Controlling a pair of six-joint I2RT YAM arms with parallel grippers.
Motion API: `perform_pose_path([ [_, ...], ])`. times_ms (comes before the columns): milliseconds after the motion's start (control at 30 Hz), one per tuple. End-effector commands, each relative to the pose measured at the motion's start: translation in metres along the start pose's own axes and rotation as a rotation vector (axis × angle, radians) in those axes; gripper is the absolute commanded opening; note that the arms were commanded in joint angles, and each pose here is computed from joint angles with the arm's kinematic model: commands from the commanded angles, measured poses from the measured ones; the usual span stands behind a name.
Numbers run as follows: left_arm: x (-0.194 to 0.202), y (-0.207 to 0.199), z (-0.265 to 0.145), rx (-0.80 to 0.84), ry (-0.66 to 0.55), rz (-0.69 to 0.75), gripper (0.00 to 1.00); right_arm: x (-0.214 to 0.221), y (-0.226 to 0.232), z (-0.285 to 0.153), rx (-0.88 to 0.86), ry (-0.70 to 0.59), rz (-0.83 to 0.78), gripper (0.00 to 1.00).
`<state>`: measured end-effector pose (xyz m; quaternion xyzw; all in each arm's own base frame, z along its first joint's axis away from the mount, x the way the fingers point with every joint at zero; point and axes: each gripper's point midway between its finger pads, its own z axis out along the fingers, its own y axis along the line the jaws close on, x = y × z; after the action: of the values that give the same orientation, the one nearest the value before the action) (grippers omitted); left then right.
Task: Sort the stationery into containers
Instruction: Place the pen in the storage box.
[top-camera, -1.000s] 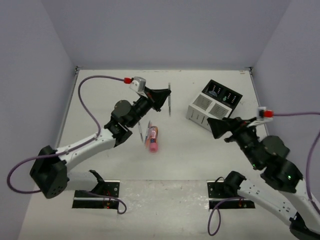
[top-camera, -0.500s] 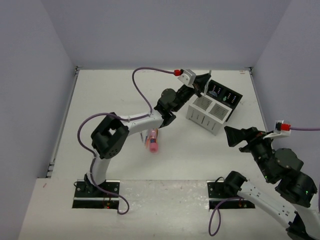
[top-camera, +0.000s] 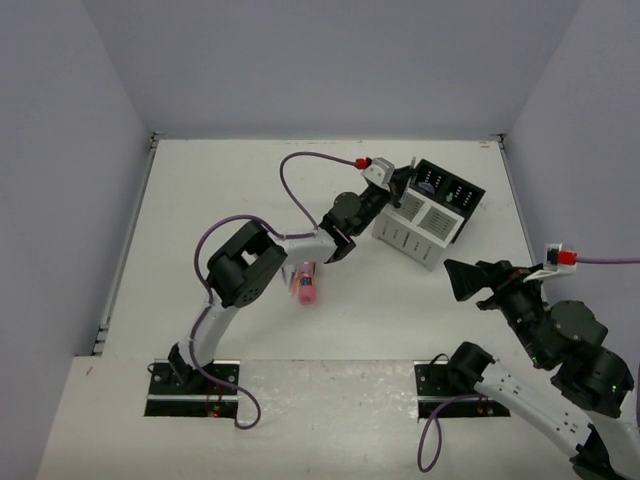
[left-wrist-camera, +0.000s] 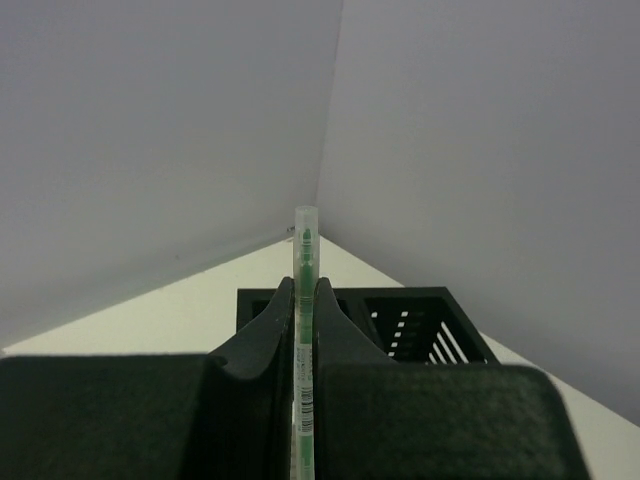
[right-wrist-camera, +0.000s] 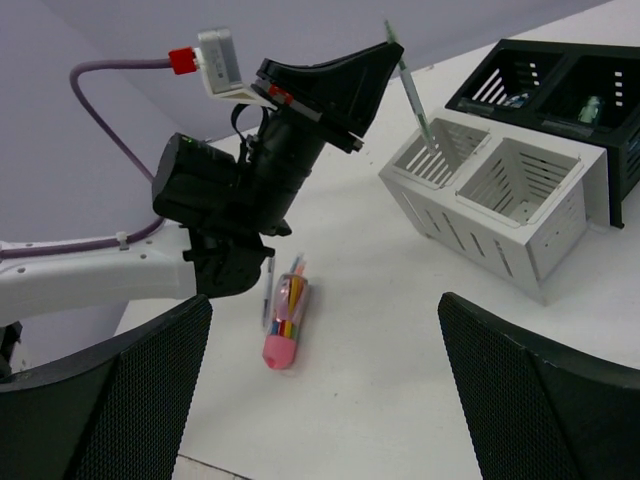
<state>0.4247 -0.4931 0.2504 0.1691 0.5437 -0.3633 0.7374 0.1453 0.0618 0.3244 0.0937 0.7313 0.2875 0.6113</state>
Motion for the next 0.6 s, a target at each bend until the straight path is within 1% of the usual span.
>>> perform_pose_path([
  [0, -0.024, 0.004, -0.010, -0.029, -0.105, -0.065, 0.03, -0.003, 0.006, -0.001, -0.030, -0.006, -0.002, 0.98],
  [67, -0.026, 0.004, -0.018, -0.044, -0.100, -0.072, 0.10, -0.005, 0.007, -0.001, -0.031, -0.008, -0.002, 0.98],
  [100, -0.024, 0.005, -0.022, -0.054, -0.094, -0.076, 0.24, -0.004, 0.008, 0.000, -0.033, -0.006, -0.003, 0.98],
  [133, -0.025, 0.007, -0.026, -0.065, -0.093, -0.081, 0.47, -0.004, 0.009, 0.001, -0.035, -0.003, -0.006, 0.98],
  [167, -0.025, 0.008, -0.028, -0.071, -0.089, -0.087, 0.81, -0.003, 0.010, 0.002, -0.038, -0.001, -0.010, 0.98],
  [200, -0.027, 0.008, -0.031, -0.076, -0.085, -0.096, 0.95, -0.003, 0.011, 0.004, -0.038, -0.001, -0.014, 0.98],
  [233, -0.027, 0.008, -0.032, -0.075, -0.074, -0.096, 0.99, -0.001, 0.012, 0.006, -0.038, 0.011, -0.023, 0.99],
  [333, -0.046, 0.007, -0.036, -0.090, -0.063, -0.120, 1.00, 0.000, 0.014, 0.010, -0.032, 0.021, -0.036, 0.99],
  [367, -0.060, 0.009, -0.039, -0.112, -0.059, -0.139, 1.00, 0.000, 0.015, 0.012, -0.029, 0.026, -0.045, 0.99],
  [400, -0.093, 0.015, -0.038, -0.172, -0.078, -0.156, 1.00, 0.001, 0.016, 0.015, -0.020, 0.034, -0.055, 0.99],
  [433, -0.110, 0.024, -0.042, -0.241, -0.046, -0.159, 1.00, 0.002, 0.016, 0.017, -0.013, 0.041, -0.062, 0.99],
  [467, -0.099, 0.037, -0.050, -0.331, 0.075, -0.131, 1.00, 0.002, 0.017, 0.019, -0.009, 0.046, -0.067, 0.99],
  [500, -0.102, 0.052, -0.060, -0.435, 0.139, -0.113, 1.00, 0.004, 0.018, 0.021, -0.006, 0.056, -0.074, 0.99],
  [533, -0.108, 0.073, -0.077, -0.577, 0.212, -0.081, 1.00, 0.007, 0.019, 0.024, 0.000, 0.068, -0.081, 0.99],
  [567, -0.130, 0.098, -0.093, -0.741, 0.207, -0.098, 1.00, 0.009, 0.019, 0.027, 0.007, 0.079, -0.087, 0.99],
])
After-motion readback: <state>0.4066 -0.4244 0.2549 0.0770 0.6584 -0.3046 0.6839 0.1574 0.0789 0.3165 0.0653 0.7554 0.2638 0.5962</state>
